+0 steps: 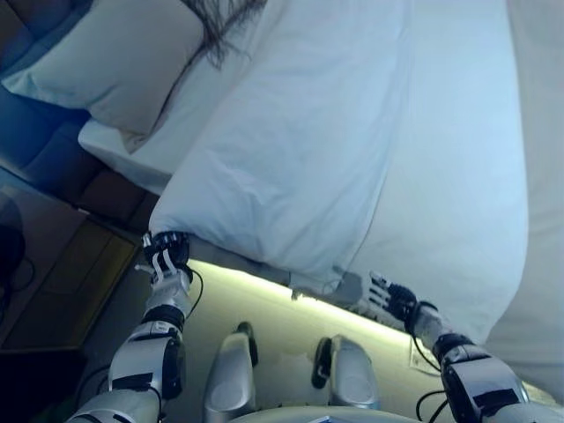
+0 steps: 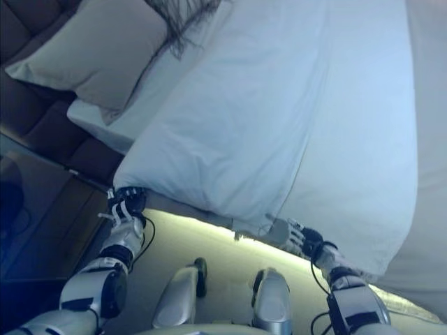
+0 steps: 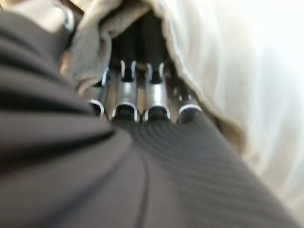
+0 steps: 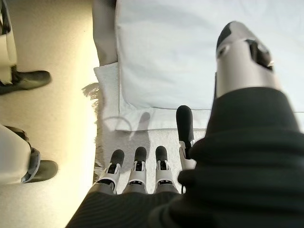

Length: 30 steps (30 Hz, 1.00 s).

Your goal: Make the bed neatly

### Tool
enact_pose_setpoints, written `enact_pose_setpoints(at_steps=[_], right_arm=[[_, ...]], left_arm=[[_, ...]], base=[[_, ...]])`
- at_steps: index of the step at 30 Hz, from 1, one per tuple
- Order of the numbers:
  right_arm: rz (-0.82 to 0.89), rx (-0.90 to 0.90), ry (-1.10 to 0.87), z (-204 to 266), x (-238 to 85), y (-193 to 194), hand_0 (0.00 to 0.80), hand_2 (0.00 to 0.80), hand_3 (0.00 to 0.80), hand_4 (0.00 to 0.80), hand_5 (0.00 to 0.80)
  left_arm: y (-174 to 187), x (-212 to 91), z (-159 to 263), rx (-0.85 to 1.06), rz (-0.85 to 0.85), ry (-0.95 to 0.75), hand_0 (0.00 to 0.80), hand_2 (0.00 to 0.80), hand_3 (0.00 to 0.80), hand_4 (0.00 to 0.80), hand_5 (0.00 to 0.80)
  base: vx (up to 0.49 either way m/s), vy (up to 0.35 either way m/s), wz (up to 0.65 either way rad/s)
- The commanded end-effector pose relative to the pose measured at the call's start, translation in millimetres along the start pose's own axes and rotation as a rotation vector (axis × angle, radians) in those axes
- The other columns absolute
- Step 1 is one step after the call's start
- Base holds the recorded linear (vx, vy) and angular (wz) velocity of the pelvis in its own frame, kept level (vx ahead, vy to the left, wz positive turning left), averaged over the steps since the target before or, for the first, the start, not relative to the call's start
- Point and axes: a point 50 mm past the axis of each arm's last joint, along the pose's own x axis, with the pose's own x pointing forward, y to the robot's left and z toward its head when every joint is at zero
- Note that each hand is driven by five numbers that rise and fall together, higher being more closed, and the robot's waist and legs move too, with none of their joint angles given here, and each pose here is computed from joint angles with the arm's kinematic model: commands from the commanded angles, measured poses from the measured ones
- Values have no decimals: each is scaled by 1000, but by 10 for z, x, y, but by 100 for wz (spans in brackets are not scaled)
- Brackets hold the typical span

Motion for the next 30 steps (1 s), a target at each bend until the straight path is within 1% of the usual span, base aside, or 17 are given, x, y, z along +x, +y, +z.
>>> enact_pose_setpoints(at_steps=[1, 2, 3, 4, 9, 14, 16, 19, 21, 23, 24, 25, 27, 28, 30], right_arm=[[49, 23, -55, 172, 22, 96, 0, 0, 0, 0, 0], [50, 23, -56, 175, 23, 97, 0, 0, 0, 0, 0], [66, 18, -74, 238, 15, 106, 0, 0, 0, 0, 0], [70, 17, -76, 249, 14, 110, 0, 0, 0, 0, 0], [104, 9, -75, 233, -14, 87, 0, 0, 0, 0, 0], [94, 23, -52, 49, -64, -34, 0, 0, 0, 0, 0], [89, 30, -44, -32, -75, -58, 0, 0, 0, 0, 0], [87, 42, -37, -111, -85, -67, 0, 0, 0, 0, 0], [87, 50, -34, -155, -89, -62, 0, 0, 0, 0, 0], [83, 56, -33, -189, -95, -49, 0, 0, 0, 0, 0], [79, 59, -32, -203, -101, -57, 0, 0, 0, 0, 0], [71, 68, -33, -256, -114, -68, 0, 0, 0, 0, 0], [67, 75, -31, -302, -124, -74, 0, 0, 0, 0, 0], [68, 78, -30, -309, -123, -68, 0, 0, 0, 0, 0], [72, 78, -29, -301, -110, -40, 0, 0, 0, 0, 0]], left_arm=[[32, -120, 865, 44, -7, -318, 800, 800, 800, 800, 800], [29, -118, 864, 44, -7, -318, 800, 800, 800, 800, 800], [9, -104, 857, 74, -1, -291, 590, 590, 590, 590, 590], [6, -102, 852, 77, -2, -285, 0, 0, 0, 0, 0], [117, -168, 915, 101, 42, -270, 0, 0, 0, 0, 0], [443, -369, 998, 115, 122, -229, 0, 0, 0, 0, 0], [619, -485, 991, 137, 172, -191, 0, 0, 0, 0, 0], [793, -619, 943, 153, 185, -117, 0, 0, 0, 0, 0], [836, -673, 850, 155, 122, -52, 0, 0, 0, 0, 0], [786, -709, 670, 199, -51, 65, 0, 0, 0, 0, 0], [779, -720, 631, 197, -82, 86, 0, 0, 0, 0, 0], [728, -768, 497, 194, -218, 172, 0, 0, 0, 0, 0], [654, -831, 333, 201, -373, 308, 0, 0, 0, 0, 0], [615, -844, 253, 211, -428, 368, 0, 0, 0, 0, 0], [526, -827, 151, 236, -506, 433, 0, 0, 0, 0, 0]], base=[[-10, 11, 15], [-89, 21, 10], [-89, 19, 4], [-108, 36, -2], [-37, 42, 1], [-13, 39, 1], [36, 2, 3], [53, -18, 5], [64, -27, 4], [49, -24, 10], [32, -30, 9], [26, -32, 7], [28, -39, 4], [22, -34, 5], [13, -17, 3]])
